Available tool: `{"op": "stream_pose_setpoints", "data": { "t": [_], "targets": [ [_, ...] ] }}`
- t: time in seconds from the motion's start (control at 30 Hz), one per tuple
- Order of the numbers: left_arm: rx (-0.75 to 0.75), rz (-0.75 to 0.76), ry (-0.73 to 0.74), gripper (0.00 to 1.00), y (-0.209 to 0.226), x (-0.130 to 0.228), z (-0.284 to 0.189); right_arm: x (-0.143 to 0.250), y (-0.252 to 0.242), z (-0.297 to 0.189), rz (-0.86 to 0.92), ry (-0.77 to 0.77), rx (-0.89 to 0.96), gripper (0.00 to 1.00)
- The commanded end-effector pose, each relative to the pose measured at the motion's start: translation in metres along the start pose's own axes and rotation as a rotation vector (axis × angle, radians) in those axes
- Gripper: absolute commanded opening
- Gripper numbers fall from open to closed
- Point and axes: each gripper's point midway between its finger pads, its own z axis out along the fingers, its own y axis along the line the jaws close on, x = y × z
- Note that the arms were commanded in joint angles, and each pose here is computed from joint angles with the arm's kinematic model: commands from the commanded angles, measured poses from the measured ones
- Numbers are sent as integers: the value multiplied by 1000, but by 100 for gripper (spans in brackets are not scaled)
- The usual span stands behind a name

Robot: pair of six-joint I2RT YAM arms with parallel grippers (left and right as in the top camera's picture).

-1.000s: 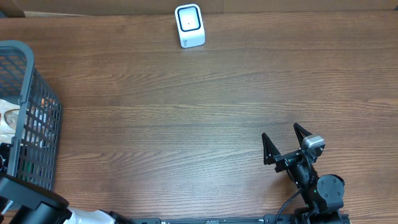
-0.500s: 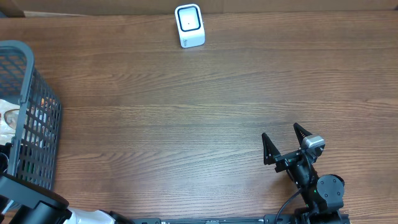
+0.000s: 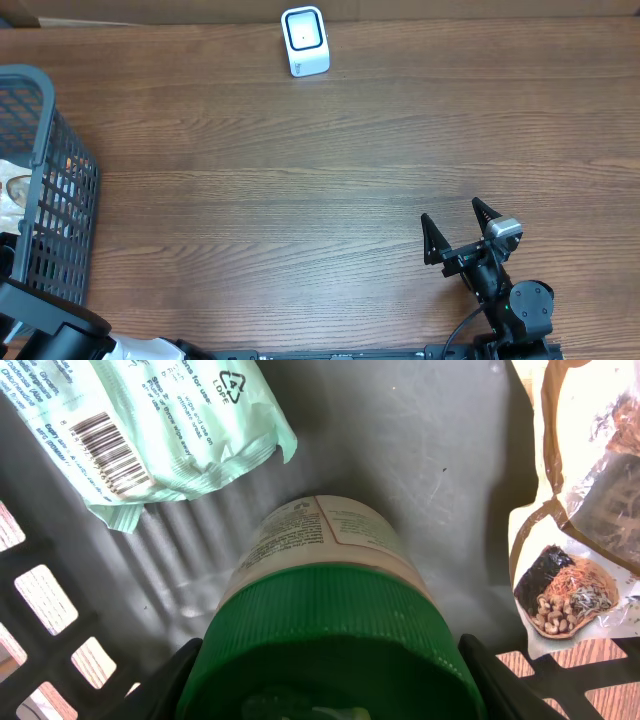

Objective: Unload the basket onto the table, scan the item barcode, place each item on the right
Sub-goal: 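Grasp the green-lidded jar in the basket with the left gripper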

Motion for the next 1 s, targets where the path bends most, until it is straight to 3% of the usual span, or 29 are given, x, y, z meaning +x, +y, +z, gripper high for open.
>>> {"op": "stream_pose_setpoints", "data": {
  "t": [0.0, 0.23, 0.57, 0.7, 0.97],
  "targets": [
    [5, 5, 18, 24, 1, 3, 5, -4, 1, -1, -8, -18, -5, 100],
    [9, 5, 6, 19, -2, -4, -14, -4, 1, -1, -8, -18, -5, 100],
    [60, 6, -103, 16, -15, -32, -105, -4, 1, -1, -8, -18, -5, 100],
    [153, -3, -164, 16, -30, -39, -150, -4, 1, -1, -8, -18, -5, 100],
    [511, 14, -291, 13, -79, -32, -257, -4, 1, -1, -8, -18, -5, 100]
  ]
}}
